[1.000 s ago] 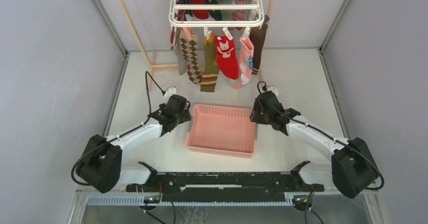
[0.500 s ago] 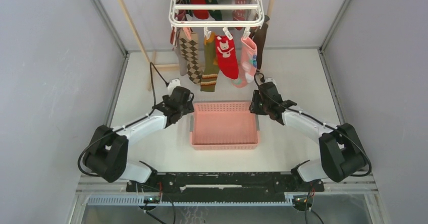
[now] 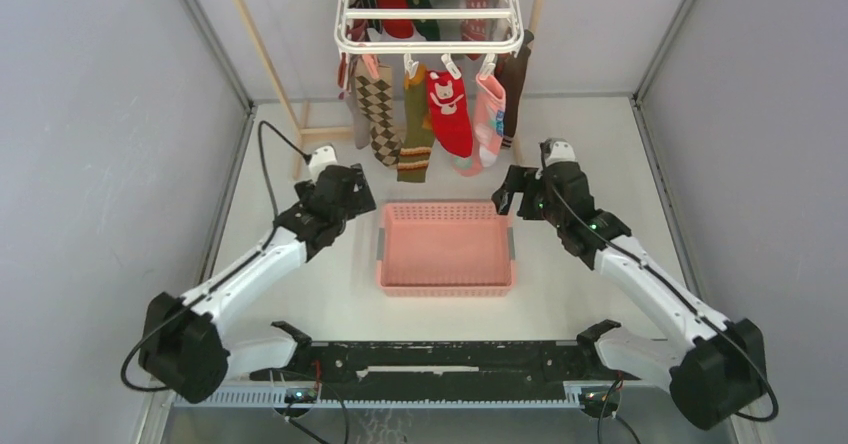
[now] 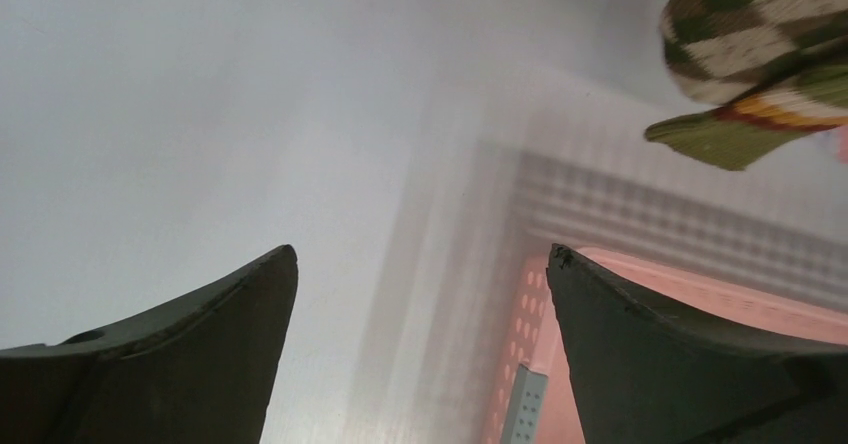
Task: Remove the socks clipped to the hanger
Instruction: Move the bin to the center of the board, then remove the sock from the hanger.
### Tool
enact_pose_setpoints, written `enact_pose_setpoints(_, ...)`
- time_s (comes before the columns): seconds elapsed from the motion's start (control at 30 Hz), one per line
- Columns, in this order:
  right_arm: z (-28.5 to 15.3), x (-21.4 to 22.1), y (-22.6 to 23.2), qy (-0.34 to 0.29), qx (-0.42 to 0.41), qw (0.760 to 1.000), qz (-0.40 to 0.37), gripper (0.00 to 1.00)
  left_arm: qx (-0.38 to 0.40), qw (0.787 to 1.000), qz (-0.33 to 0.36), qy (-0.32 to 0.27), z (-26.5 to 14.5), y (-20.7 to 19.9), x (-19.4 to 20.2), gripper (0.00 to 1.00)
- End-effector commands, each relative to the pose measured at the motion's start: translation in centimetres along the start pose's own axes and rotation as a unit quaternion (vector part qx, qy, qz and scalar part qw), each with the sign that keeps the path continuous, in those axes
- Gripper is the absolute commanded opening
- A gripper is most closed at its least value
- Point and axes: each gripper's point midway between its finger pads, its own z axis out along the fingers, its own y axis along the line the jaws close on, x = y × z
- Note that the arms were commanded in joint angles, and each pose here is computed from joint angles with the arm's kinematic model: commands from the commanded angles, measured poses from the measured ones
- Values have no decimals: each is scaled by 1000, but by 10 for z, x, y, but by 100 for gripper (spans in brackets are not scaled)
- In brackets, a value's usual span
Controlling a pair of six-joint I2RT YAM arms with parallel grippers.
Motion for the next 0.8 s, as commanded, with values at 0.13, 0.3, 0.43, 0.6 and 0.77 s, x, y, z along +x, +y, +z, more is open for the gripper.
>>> enact_pose_setpoints(0.13,-48,-64,26,-108,-65,990,-65,99,79,993,-50,-79,-73,-6,-71,100)
enact_pose_setpoints(0.3,-41,-95,31,-145,-72,985,-56,95,168,979,-71,-88,-102,-20,-72,100)
enact_pose_setpoints(0.43,-13,-94,34,-147,-83,983,-71,92,228,967,-75,-84,-119,-34,-72,100)
enact_pose_setpoints(0.6,12,-103,34,-207,-95,971,-76,93,248,963,-75,-78,-125,-38,-66,100)
enact_pose_setpoints(0.77,25,-117,34,-245,-92,962,-76,94,260,960,-75,-71,-127,-39,-58,100)
